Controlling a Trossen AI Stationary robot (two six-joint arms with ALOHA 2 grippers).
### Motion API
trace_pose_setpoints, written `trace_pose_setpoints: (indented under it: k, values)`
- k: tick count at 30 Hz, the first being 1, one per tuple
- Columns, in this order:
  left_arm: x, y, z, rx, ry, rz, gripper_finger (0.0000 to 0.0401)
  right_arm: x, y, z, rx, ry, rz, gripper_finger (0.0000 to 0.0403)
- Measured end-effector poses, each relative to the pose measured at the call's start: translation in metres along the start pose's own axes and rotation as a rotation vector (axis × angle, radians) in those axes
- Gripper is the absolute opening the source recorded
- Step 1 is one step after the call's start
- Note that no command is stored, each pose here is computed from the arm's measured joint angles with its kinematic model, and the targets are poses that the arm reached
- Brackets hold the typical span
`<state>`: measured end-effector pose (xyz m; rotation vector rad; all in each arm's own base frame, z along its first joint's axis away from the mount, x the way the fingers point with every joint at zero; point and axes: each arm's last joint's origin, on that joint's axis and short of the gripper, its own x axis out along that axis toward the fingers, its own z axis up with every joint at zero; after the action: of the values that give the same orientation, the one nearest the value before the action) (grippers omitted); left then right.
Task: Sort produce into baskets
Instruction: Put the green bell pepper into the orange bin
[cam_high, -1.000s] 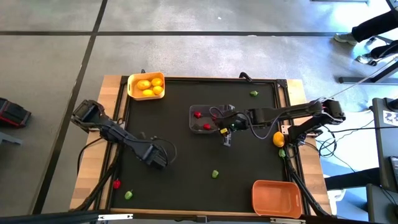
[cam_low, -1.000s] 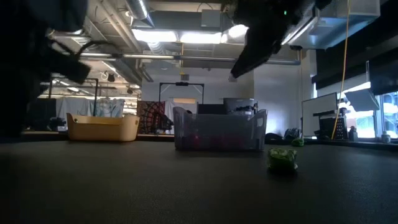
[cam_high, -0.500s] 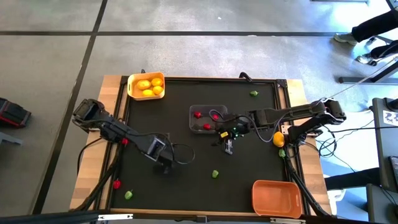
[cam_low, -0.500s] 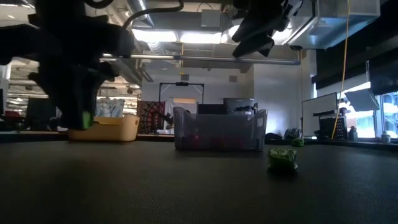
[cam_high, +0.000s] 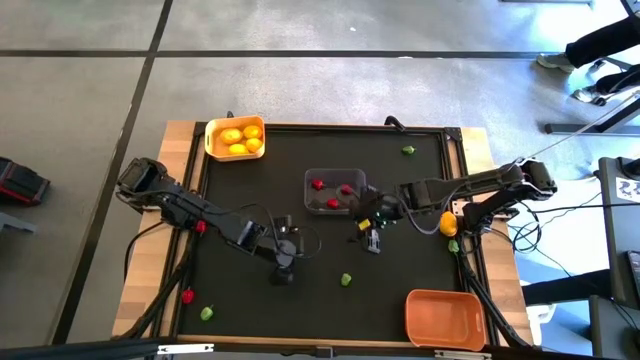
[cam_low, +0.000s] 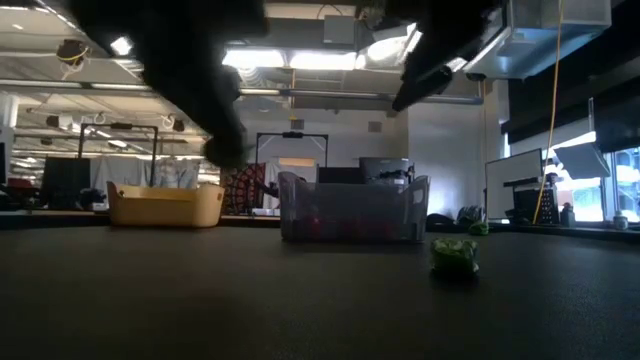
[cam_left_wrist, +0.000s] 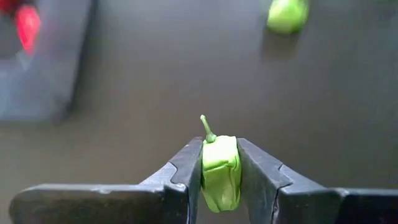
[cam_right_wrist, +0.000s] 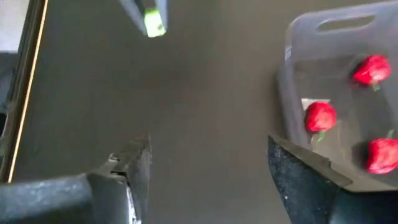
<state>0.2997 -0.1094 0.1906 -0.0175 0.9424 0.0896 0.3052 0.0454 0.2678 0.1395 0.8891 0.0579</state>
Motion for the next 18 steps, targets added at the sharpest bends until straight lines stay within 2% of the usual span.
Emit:
trace_pose_setpoints:
  k: [7,13,18]
  values:
    - [-0.018,0.006,0.034,-0.009,-0.301,-0.061,0.0084,0.008,0.039,-0.024,-0.022,-0.001,-0.047,0.0237]
    - [-0.029,0.005,0.058,0.034,-0.559,-0.092,0.0084,0.012,0.068,-0.032,-0.004,-0.139,-0.069,0.0222]
    - [-0.036,0.004,0.069,0.069,-0.691,-0.094,0.0084,0.009,0.086,-0.031,0.006,-0.314,-0.100,0.0209]
